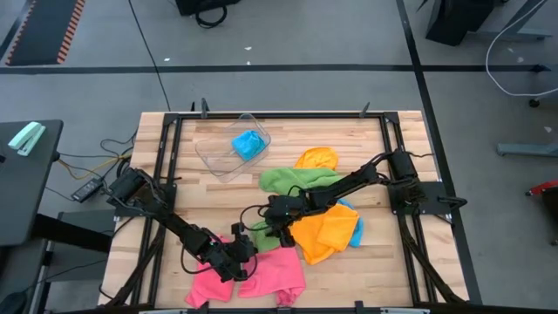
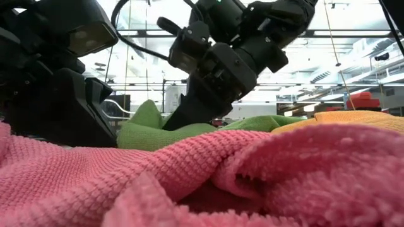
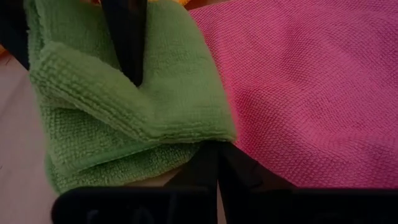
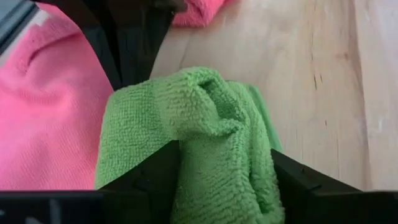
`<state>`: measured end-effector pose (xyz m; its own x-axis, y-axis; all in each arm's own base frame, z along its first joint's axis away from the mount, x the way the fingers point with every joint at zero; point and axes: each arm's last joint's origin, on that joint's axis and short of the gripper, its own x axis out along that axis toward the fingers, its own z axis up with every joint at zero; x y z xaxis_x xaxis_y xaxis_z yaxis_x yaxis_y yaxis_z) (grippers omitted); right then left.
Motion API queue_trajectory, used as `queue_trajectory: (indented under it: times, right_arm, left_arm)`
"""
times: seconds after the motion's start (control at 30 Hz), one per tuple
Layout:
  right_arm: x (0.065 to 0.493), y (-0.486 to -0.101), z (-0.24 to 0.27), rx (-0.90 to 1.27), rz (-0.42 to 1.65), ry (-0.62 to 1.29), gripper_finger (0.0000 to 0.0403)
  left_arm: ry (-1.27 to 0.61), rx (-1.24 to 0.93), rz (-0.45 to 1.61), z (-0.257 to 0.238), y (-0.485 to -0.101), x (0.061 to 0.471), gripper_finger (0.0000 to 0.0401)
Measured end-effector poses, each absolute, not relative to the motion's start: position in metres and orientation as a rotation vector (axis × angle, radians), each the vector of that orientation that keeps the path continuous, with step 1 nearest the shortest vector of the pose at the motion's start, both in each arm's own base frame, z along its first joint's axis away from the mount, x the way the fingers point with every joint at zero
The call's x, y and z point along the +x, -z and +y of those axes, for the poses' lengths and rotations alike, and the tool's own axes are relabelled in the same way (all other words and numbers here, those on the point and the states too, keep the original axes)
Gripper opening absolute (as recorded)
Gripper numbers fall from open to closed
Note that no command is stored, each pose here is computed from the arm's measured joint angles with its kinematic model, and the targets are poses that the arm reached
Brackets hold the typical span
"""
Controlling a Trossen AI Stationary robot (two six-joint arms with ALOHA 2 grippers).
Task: Fold microfiber towels
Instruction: Fold the left green microfiber towel
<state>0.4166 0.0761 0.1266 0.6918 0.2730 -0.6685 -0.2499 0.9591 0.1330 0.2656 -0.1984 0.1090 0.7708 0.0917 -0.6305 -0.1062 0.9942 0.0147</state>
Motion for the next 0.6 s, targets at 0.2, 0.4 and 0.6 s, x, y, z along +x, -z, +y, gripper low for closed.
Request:
queue_trajectory:
  times: [0.2,0.4,0.6]
  right_arm:
    - [0.422,-0.137,0.077,-0.004,0.809,-0.276,0.0201]
    - [0.422,-0.141,0.071,-0.016,0.858,-0.268,0.0201]
    - [0.422,-0.154,0.064,-0.017,0.835,-0.259,0.0201]
  left_arm:
    - [-0.108,-0.022,0.682,-0.198,-0.109,0.266,0.0026]
    - [-0.106,-0.022,0.682,-0.199,-0.109,0.265,0.0018]
    - [-0.104,-0.020,0.682,-0.199,-0.109,0.265,0.0014]
